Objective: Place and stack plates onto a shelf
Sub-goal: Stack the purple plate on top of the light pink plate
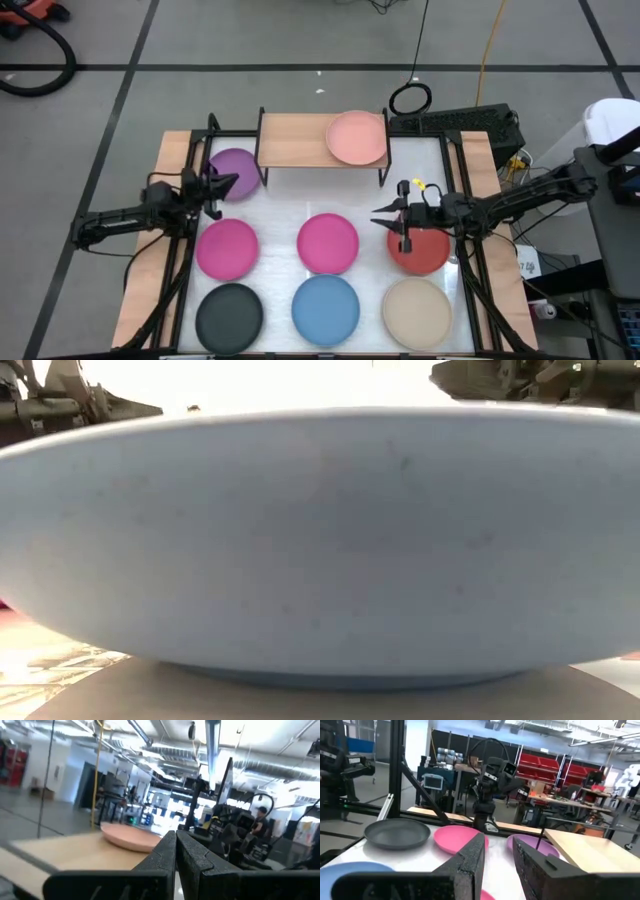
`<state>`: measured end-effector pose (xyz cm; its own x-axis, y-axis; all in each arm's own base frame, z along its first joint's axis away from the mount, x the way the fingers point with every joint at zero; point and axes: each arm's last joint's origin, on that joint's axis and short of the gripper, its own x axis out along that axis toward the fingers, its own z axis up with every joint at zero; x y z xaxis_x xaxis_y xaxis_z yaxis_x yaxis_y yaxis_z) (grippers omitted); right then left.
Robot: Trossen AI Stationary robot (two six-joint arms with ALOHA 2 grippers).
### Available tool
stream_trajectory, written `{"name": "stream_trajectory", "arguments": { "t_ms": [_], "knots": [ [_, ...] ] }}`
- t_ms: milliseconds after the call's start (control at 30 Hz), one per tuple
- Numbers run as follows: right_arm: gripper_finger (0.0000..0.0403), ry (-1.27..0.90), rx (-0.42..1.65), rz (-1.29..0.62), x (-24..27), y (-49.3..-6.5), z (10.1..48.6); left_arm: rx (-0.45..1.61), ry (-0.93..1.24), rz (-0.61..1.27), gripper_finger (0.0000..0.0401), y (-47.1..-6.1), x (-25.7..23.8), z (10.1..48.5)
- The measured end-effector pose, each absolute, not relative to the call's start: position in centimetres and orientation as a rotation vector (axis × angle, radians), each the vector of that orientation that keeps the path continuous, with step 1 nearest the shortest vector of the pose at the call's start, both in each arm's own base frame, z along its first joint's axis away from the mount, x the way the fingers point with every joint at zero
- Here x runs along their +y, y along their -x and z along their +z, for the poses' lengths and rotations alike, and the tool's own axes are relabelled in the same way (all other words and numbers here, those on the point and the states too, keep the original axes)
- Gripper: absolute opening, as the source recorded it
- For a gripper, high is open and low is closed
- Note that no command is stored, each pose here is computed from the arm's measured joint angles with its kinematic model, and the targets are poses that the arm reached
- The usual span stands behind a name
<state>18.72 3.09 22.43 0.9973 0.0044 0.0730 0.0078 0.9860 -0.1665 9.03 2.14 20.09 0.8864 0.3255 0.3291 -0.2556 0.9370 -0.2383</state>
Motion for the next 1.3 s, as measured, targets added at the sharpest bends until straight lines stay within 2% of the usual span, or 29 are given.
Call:
{"name": "stream_trajectory", "arguments": {
  "t_ms": [133,300,467,567,667,900,1067,1300],
  "knots": [
    [0.0084,0.175,-0.049,0.0,3.1,-18.7,22.2,-0.259,0.097,0.33,0.0015,-8.9,2.1,22.1],
    [0.0084,0.178,-0.034,-0.008,3.1,-18.7,22.1,0.122,0.059,0.384,0.0015,-9.9,2.4,23.4],
    [0.0084,0.176,-0.014,-0.099,2.8,-18.7,22.0,0.581,0.141,0.449,0.0015,-12.3,2.8,21.7],
    [0.0084,0.198,-0.006,-0.102,2.8,-18.7,21.9,0.757,0.127,0.488,0.002,-14.0,3.2,19.9],
    [0.0084,0.206,0.005,-0.102,2.8,-18.7,21.8,0.902,0.129,0.506,0.0042,-15.3,3.6,18.1],
    [0.0084,0.227,0.033,-0.1,2.8,-18.7,21.5,1.126,0.14,0.621,0.0129,-16.5,4.4,15.0],
    [0.0084,0.232,0.055,-0.098,2.8,-18.7,21.3,1.161,0.124,0.671,0.0182,-16.7,4.6,14.2],
    [0.0084,0.238,0.077,-0.144,2.6,-18.7,21.2,1.114,0.08,0.607,0.0213,-18.0,4.2,16.1]
  ]
}}
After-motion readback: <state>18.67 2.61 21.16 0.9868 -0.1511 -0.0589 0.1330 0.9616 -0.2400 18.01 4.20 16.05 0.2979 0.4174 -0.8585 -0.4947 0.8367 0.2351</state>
